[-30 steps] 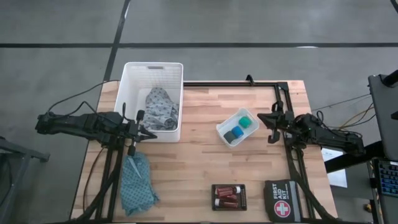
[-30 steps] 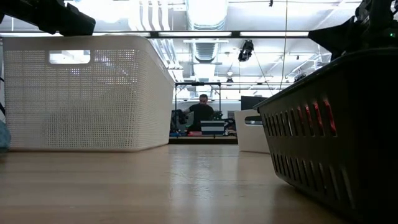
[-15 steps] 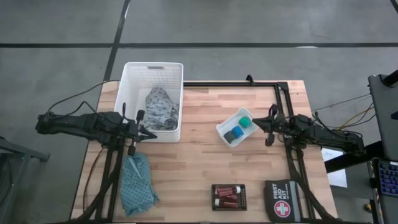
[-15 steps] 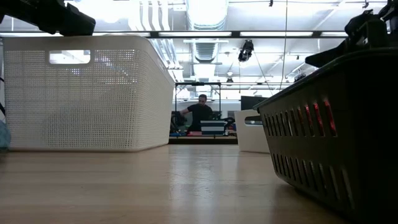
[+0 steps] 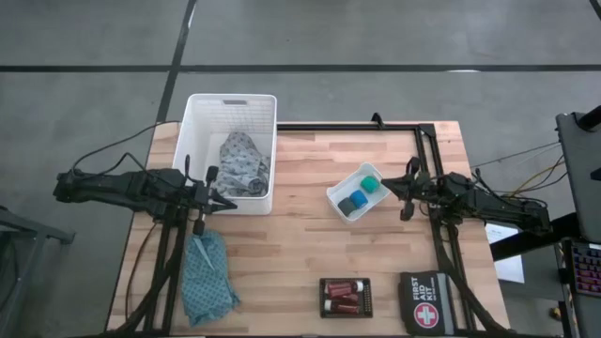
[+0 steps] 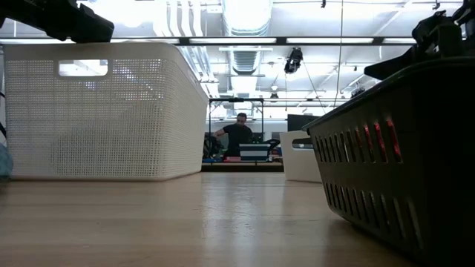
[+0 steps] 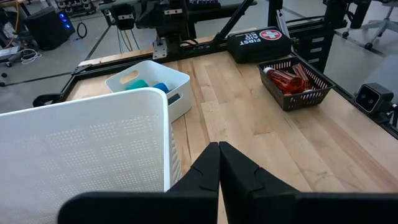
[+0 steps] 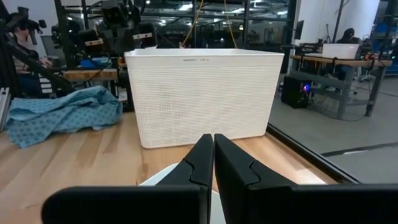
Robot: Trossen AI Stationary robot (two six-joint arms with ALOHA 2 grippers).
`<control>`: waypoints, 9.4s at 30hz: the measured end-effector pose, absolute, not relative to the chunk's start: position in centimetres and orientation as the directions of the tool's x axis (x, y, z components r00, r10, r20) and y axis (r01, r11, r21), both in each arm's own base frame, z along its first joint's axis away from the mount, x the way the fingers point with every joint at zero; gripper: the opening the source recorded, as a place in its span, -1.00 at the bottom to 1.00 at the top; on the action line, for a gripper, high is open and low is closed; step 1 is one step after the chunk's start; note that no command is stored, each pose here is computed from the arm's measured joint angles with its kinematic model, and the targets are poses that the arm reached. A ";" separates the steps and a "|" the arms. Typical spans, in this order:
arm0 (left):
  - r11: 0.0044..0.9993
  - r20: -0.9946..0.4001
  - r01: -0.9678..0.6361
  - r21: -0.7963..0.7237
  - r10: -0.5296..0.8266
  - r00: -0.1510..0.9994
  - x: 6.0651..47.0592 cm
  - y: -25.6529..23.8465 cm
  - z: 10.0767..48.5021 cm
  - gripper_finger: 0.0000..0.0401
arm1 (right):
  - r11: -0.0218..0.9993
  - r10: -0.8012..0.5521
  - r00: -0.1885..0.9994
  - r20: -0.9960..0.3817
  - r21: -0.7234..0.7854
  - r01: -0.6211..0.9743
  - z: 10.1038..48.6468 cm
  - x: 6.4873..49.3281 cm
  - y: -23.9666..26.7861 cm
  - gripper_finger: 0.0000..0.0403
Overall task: Pick & place medical supplies in basket/bin
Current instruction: Put the blue patient gown into the large white bin
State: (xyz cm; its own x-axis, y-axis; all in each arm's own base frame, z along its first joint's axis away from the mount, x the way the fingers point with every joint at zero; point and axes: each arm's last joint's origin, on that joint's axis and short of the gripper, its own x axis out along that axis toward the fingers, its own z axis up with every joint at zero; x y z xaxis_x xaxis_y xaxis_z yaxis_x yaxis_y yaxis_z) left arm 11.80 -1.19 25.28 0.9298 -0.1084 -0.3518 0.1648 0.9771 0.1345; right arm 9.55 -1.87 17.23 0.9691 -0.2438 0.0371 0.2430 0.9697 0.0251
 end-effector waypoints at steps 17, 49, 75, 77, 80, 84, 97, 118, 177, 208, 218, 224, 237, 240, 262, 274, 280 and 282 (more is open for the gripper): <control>0.981 -0.351 0.123 0.151 -0.063 0.934 11.7 -1.1 25.3 -0.97 | 0.970 -0.244 0.969 0.037 0.025 0.243 17.2 9.6 -1.9 -0.95; 0.986 -0.488 -0.166 -0.002 0.144 0.861 13.5 -0.8 30.3 -0.97 | 0.970 -0.245 0.969 0.036 0.025 0.244 17.2 9.6 -1.9 -0.95; 0.540 -0.866 -0.823 -0.175 0.313 0.390 16.3 -11.1 34.5 -0.88 | 0.969 -0.245 0.969 0.036 0.025 0.244 17.2 9.5 -1.9 -0.95; 0.533 -0.876 -0.829 -0.167 0.306 0.373 16.2 -12.1 34.0 -0.80 | 0.969 -0.245 0.969 0.036 0.025 0.244 17.2 9.5 -1.9 -0.95; 0.521 -0.893 -0.842 -0.140 0.301 0.335 16.2 -13.6 33.1 -0.69 | 0.970 -0.245 0.969 0.036 0.025 0.244 17.2 9.5 -1.9 -0.95; 0.471 -0.914 -0.874 -0.116 0.295 0.281 16.4 -15.5 31.8 -0.54 | 0.969 -0.245 0.969 0.036 0.025 0.244 17.2 9.5 -1.9 -0.95; 0.358 -0.941 -0.931 -0.064 0.289 0.176 16.5 -19.5 28.6 0.08 | 0.970 -0.244 0.969 0.036 0.025 0.244 17.2 9.5 -1.9 -0.95; 0.145 -0.985 -0.987 -0.066 0.148 0.088 13.6 -22.2 25.5 0.77 | 0.969 -0.245 0.969 0.036 0.025 0.244 17.2 9.5 -1.9 -0.95; -0.080 -0.991 -0.988 -0.129 0.040 0.127 12.6 -20.0 14.4 0.00 | 0.969 -0.245 0.969 0.036 0.025 0.244 17.2 9.5 -1.9 -0.95; 0.234 -0.869 -0.876 -0.422 0.169 0.465 14.3 -20.2 17.4 -0.36 | 0.969 -0.245 0.969 0.035 0.025 0.244 17.2 9.5 -1.9 -0.95; 0.637 -0.573 -0.636 -0.435 0.349 0.742 16.3 -20.6 20.9 -0.36 | 0.970 -0.244 0.969 0.035 0.025 0.243 17.2 9.6 -1.9 -0.95; 0.817 -0.307 -0.525 -0.238 0.449 0.839 17.2 -21.0 23.6 -0.36 | 0.970 -0.244 0.969 0.035 0.025 0.244 17.2 9.5 -1.9 -0.95; 0.816 -0.145 -0.578 0.021 0.575 0.805 18.0 -16.8 32.7 -0.36 | 0.969 -0.245 0.969 0.035 0.025 0.244 17.2 9.5 -1.9 -0.95; 0.793 -0.139 -0.609 0.033 0.607 0.783 17.5 -14.3 34.5 -0.36 | 0.970 -0.244 0.969 0.035 0.025 0.244 17.2 9.6 -1.9 -0.95; 0.599 -0.111 -0.800 -0.043 0.793 0.599 13.3 -4.1 38.9 -0.35 | 0.970 -0.244 0.969 0.036 0.025 0.244 17.2 9.5 -1.9 -0.95; 0.423 -0.303 -0.904 -0.053 0.856 0.418 14.2 1.4 38.0 -0.35 | 0.969 -0.245 0.969 0.036 0.025 0.244 17.2 9.5 -1.9 -0.95; 0.264 -0.506 -0.958 -0.113 0.814 0.285 13.7 6.4 37.0 -0.35 | 0.969 -0.245 0.969 0.036 0.025 0.244 17.2 9.5 -1.9 -0.95; 0.225 -0.576 -0.962 -0.153 0.771 0.272 13.4 8.2 36.9 -0.35 | 0.970 -0.244 0.969 0.035 0.025 0.244 17.2 9.6 -1.9 -0.95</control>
